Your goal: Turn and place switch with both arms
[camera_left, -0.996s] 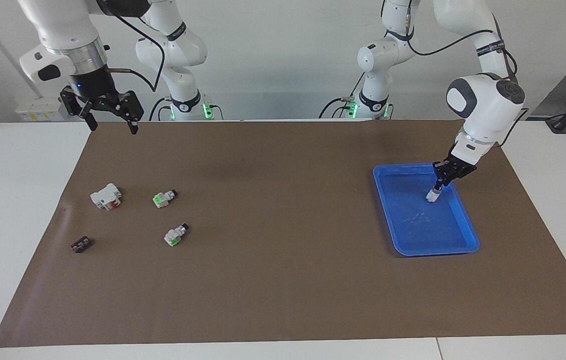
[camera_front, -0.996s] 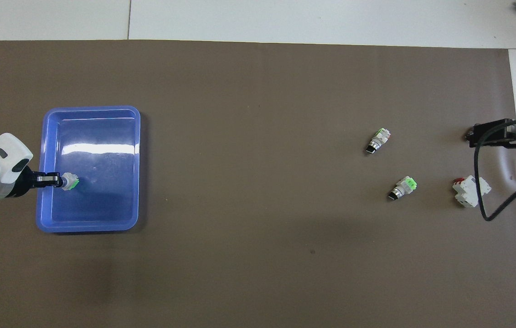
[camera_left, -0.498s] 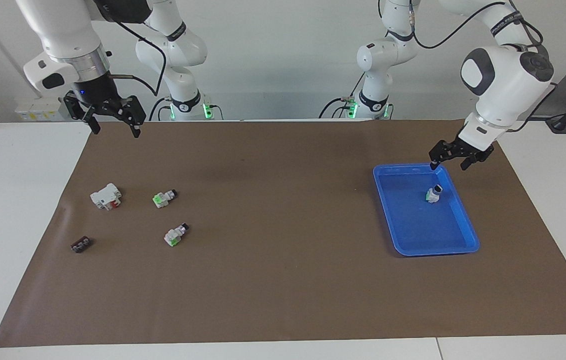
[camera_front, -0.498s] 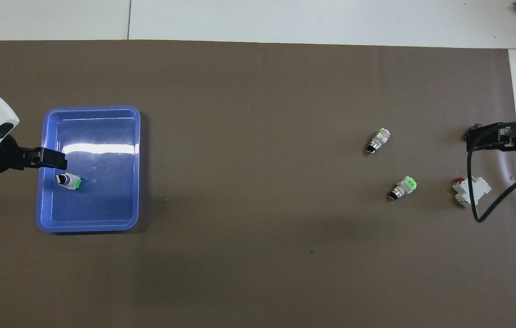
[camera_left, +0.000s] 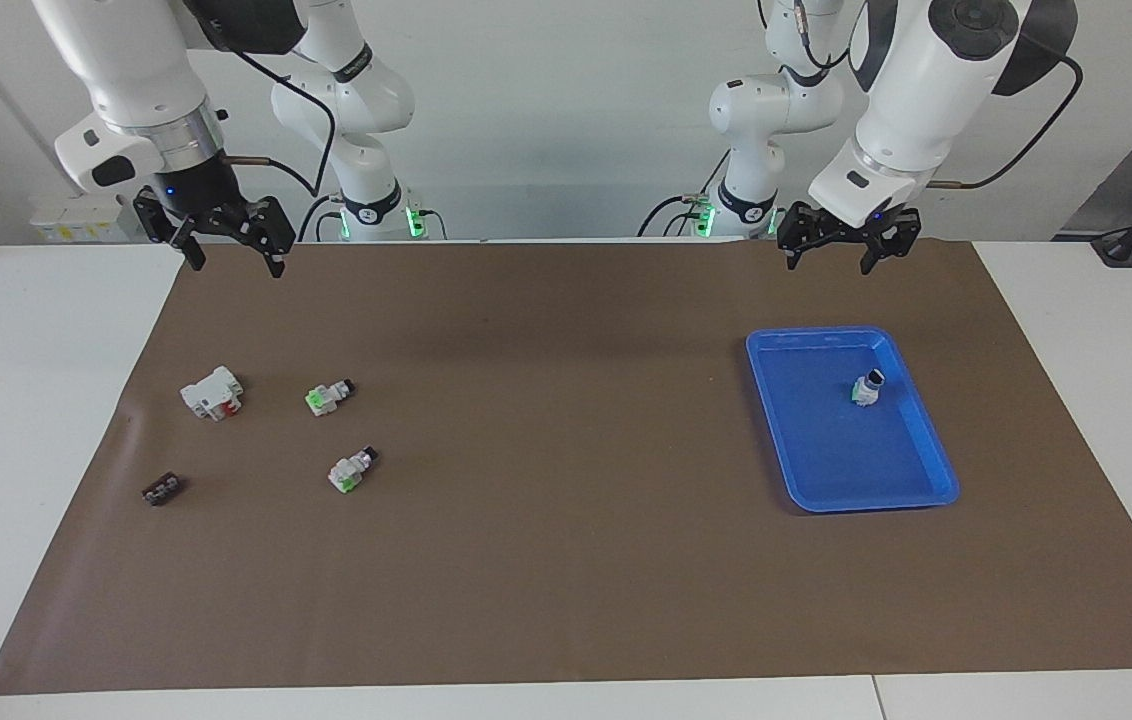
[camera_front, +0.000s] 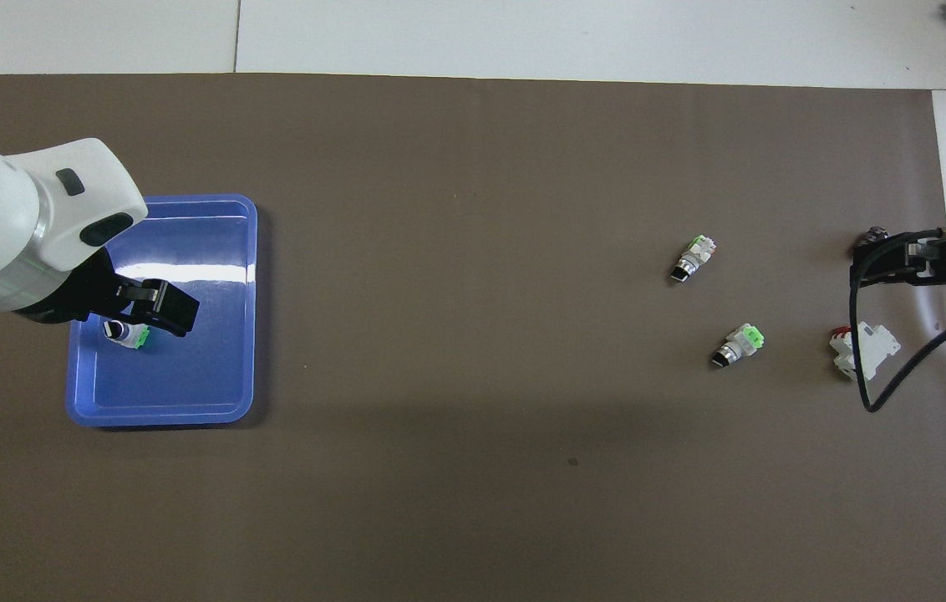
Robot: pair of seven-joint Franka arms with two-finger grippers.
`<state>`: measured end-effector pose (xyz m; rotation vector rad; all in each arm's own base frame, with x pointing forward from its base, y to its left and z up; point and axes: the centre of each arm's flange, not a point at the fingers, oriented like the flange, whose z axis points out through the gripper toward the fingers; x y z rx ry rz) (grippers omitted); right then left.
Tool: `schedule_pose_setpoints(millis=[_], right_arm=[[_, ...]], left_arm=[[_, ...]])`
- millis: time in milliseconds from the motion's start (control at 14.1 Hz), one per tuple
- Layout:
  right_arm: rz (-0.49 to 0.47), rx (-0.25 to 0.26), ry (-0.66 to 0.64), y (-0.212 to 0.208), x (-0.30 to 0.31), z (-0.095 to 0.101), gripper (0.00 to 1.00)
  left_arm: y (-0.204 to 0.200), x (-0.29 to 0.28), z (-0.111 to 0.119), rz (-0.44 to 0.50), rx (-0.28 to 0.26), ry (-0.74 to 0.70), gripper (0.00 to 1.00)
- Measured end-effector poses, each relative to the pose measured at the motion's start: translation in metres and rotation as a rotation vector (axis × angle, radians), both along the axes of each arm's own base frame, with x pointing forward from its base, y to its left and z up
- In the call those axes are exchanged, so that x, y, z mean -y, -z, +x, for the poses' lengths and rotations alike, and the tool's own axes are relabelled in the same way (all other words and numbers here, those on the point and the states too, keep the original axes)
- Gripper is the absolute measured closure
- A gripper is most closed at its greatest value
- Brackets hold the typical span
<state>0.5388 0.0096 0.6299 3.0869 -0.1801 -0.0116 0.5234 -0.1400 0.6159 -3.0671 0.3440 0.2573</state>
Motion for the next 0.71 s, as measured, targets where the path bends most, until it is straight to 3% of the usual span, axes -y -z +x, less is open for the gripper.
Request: schedule_pose_setpoints(millis=[285, 712], right_arm=[[0.000, -0.016, 0.001, -0.002, 0.000, -0.003, 0.00], [0.004, -0.017, 0.001, -0.002, -0.001, -0.004, 0.00]], left_arm=[[-0.031, -0.007, 0.004, -0.011, -0.013, -0.010, 0.00], [-0.027, -0.010, 0.017, -0.035, 0.081, -0.027, 0.00]])
